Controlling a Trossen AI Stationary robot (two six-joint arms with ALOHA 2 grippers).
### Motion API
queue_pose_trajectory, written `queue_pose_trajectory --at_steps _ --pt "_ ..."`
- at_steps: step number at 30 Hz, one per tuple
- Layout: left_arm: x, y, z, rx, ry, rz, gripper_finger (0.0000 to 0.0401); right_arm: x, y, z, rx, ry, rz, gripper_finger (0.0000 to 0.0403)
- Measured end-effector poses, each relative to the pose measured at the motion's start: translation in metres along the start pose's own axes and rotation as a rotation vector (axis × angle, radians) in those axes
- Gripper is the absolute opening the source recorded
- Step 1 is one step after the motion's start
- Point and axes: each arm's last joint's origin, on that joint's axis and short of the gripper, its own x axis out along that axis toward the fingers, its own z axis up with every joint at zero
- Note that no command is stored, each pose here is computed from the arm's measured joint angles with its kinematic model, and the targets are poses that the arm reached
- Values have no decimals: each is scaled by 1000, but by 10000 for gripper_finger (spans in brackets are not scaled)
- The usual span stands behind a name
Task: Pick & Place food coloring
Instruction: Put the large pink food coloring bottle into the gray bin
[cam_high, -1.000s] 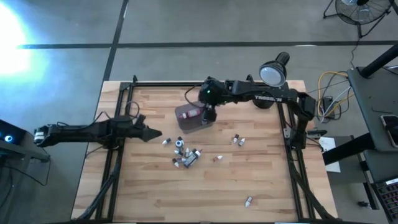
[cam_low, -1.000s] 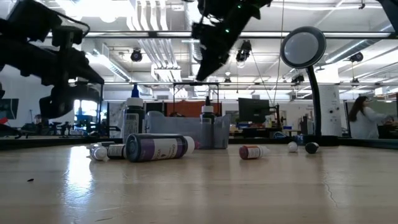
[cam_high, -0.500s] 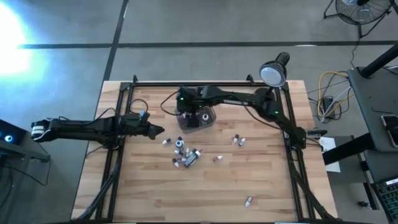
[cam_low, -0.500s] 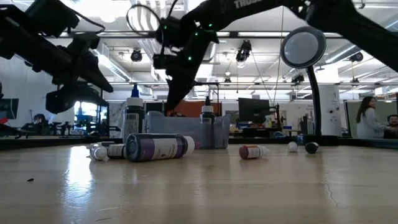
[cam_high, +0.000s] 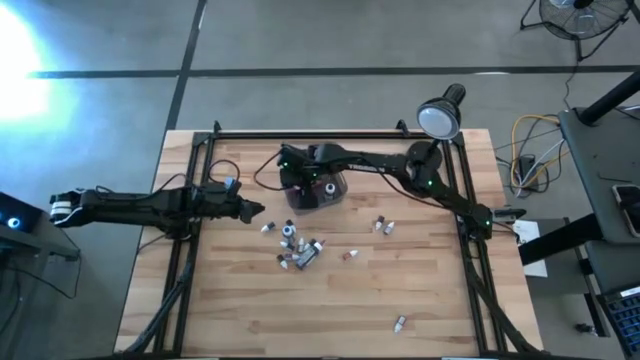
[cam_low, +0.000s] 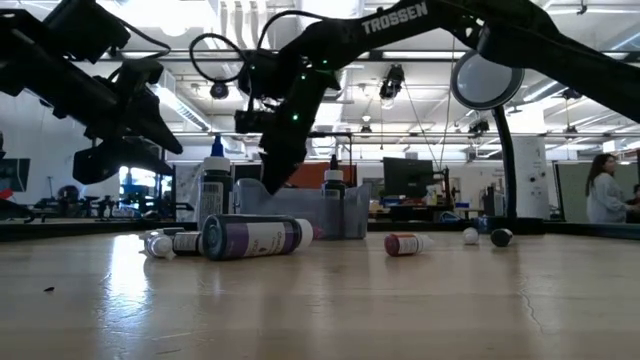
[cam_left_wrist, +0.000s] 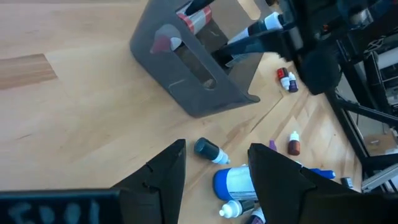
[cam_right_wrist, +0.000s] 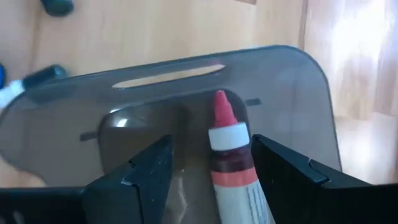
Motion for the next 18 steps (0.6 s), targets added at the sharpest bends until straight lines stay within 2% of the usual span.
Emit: queue_pose_trajectory --at_steps 4,18 --pt "0 0 0 1 0 -1 151 7 -2 0 -1 11 -81 207" --pt "0 0 0 1 0 -1 151 37 3 -23 -37 84 -49 207"
